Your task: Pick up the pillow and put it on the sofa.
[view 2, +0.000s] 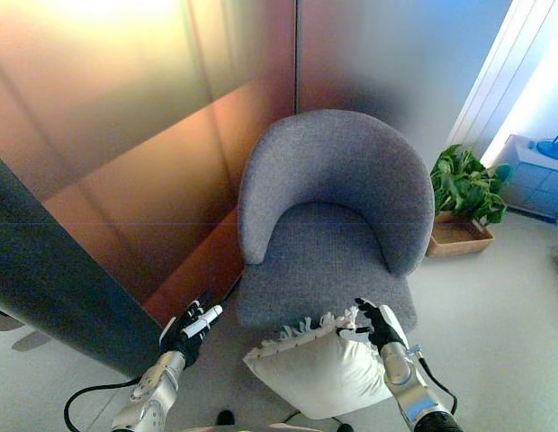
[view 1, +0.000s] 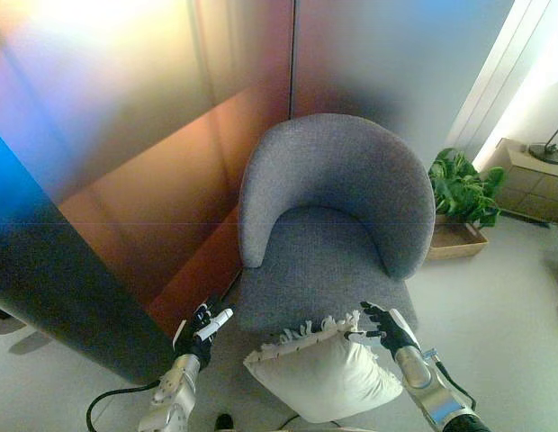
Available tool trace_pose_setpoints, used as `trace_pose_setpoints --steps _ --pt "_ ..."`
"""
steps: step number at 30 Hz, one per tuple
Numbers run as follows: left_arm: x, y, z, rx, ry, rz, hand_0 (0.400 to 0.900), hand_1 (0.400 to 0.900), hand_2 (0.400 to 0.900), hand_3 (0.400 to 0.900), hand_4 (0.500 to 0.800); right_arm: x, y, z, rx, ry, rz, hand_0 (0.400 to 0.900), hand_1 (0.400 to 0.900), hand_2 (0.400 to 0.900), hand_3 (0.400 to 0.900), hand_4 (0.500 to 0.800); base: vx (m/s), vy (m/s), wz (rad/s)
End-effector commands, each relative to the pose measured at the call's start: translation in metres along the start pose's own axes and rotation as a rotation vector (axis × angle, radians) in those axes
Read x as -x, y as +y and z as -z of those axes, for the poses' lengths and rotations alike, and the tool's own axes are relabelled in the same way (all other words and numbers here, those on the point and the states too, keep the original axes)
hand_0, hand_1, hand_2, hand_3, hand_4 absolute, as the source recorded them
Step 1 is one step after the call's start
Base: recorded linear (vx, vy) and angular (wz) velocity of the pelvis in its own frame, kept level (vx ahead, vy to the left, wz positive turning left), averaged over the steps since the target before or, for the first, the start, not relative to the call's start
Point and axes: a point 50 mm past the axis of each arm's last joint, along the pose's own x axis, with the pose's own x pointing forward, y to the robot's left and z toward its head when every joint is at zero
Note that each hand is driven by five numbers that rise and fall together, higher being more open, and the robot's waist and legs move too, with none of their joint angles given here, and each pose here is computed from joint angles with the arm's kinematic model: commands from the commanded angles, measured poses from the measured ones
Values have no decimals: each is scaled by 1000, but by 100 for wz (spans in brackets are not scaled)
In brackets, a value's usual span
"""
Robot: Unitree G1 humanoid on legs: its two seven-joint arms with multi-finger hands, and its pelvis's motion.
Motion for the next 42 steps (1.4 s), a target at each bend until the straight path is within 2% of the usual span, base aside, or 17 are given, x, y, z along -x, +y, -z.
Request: trace_pose_setpoints --steps 1,6,25,42 --pt "-14 -18 -51 -48 -215 86 900 900 900 900 800 -10 -19 -38 28 -155 72 900 900 900 900 800 0 0 0" --pt "-14 -18 -54 -18 -230 94 900 900 900 900 800 -10 -19 -33 45 -134 71 900 900 900 900 800 0 0 0" --pt "-13 -16 -50 -34 -218 90 900 900 900 900 800 -11 -22 -27 76 -105 66 900 900 900 900 800 0 0 0" --pt "-13 -14 -42 -66 -183 100 900 900 900 900 800 -16 -24 5 190 55 26 900 900 900 900 800 22 0 0"
